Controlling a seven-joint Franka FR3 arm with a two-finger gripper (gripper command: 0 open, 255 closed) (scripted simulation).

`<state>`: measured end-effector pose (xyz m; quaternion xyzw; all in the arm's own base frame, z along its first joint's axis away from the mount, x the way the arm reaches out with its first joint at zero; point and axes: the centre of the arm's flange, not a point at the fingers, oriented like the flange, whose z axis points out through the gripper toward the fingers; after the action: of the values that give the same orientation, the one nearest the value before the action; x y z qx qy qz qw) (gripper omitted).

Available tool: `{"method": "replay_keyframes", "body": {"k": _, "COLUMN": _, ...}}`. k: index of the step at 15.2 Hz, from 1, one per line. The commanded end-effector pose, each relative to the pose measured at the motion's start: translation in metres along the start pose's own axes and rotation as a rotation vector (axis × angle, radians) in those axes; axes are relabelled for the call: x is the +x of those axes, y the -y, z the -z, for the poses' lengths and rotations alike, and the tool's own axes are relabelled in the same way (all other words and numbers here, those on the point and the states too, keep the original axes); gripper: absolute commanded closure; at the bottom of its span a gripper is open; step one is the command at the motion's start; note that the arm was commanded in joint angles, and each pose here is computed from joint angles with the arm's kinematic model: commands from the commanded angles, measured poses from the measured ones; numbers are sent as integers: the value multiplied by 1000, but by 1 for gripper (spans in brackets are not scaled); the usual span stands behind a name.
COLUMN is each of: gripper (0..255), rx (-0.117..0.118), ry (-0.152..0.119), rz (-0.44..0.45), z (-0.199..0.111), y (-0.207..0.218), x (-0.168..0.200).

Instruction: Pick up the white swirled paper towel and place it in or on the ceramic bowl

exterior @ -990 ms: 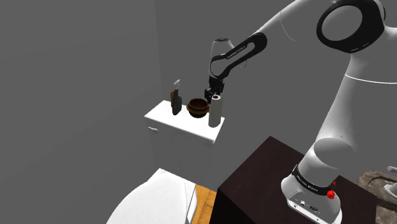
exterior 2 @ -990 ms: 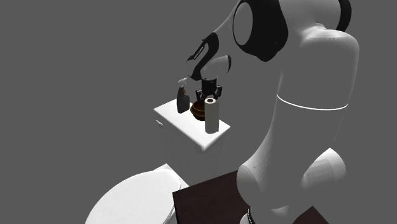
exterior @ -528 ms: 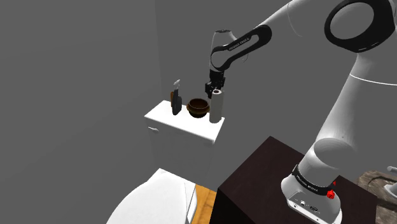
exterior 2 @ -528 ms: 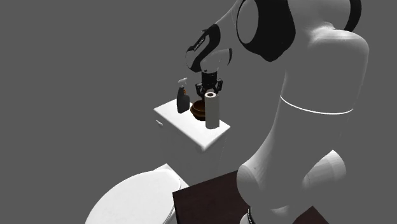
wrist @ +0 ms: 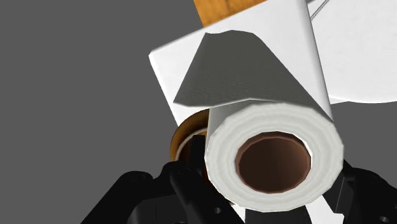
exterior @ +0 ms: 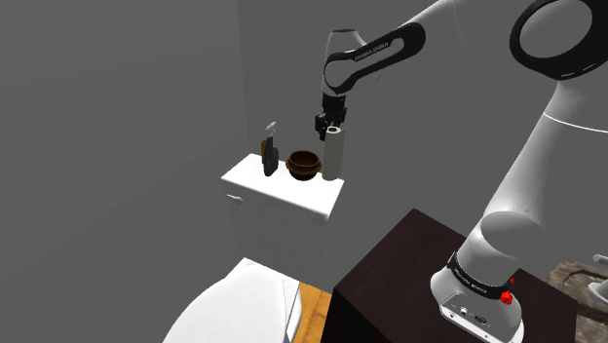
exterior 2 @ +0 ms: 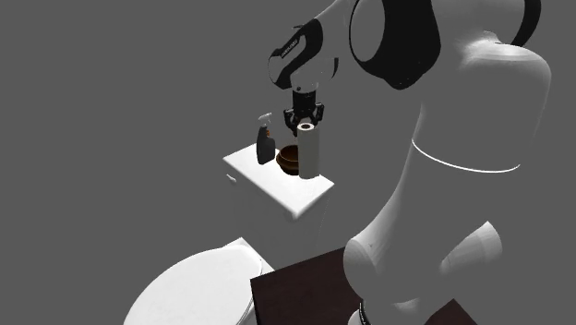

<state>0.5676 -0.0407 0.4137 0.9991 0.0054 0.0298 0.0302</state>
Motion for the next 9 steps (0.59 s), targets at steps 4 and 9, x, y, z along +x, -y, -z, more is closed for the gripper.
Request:
{"method": "replay_keyframes", "body": {"k": 4, "gripper": 255, "rx": 0, "ry": 0, "rz": 0, "z": 26, "y": -1, "x": 1}}
{"method": "replay_keyframes", "body": {"k": 9, "gripper": 255, "rx": 0, "ry": 0, "rz": 0, "z": 52, "y": -3, "x": 3}}
